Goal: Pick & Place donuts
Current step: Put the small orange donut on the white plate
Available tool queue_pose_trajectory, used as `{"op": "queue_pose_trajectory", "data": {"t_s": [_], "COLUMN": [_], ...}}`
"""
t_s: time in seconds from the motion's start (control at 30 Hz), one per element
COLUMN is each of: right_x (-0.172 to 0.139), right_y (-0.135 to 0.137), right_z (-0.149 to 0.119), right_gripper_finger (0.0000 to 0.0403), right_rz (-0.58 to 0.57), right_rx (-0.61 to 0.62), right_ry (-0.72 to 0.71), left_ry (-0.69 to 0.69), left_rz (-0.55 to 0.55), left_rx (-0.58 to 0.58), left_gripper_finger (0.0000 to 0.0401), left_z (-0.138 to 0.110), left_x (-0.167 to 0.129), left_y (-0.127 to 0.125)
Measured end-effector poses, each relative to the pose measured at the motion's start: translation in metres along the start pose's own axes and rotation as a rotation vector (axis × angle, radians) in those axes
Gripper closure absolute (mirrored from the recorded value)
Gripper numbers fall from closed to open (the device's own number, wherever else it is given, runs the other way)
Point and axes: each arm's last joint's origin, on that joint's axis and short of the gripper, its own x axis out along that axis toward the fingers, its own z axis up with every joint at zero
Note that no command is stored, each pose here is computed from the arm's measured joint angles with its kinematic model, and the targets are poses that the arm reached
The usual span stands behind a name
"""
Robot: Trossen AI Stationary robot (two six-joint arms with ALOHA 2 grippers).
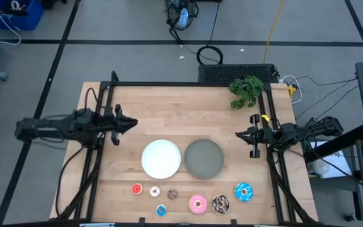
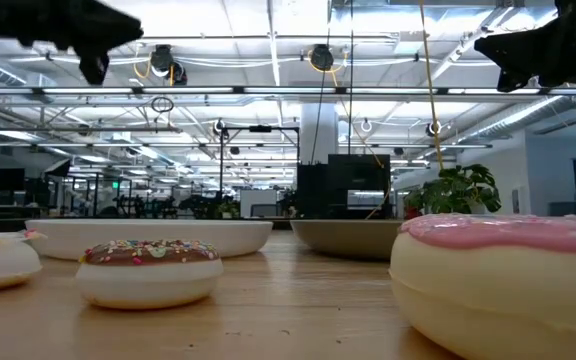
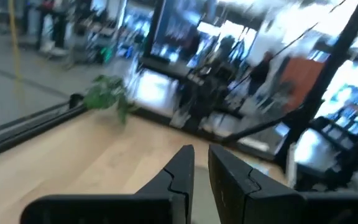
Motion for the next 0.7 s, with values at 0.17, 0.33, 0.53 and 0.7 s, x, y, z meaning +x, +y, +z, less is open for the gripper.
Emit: {"op": "queue_pose_trajectory", "data": {"t_s": [0.17,0.33,0.53,0.7], "right_x": [0.0,0.0,0.0,0.0], "right_y": [0.0,0.0,0.0,0.0], "right_z": [0.0,0.0,0.0,0.0], "right_gripper_finger": [0.0399,0.0399,0.0399,0.0399], "right_rz": [0.0,0.002,0.002,-0.002], "right_rx": [0.0,0.041,0.06,0.061], "right_ry": [0.0,0.0,0.0,-0.004], "left_ry": [0.265,0.616,0.954,1.161], "left_rz": [0.187,0.353,0.347,0.299], "left_rx": [0.139,0.111,0.156,0.224], "left_gripper_finger": [0.035,0.035,0.035,0.035], "left_z": [0.045,0.056,0.022,-0.024], "left_x": [0.015,0.029,0.052,0.062], "left_y": [-0.04,-0.073,-0.117,-0.147]}}
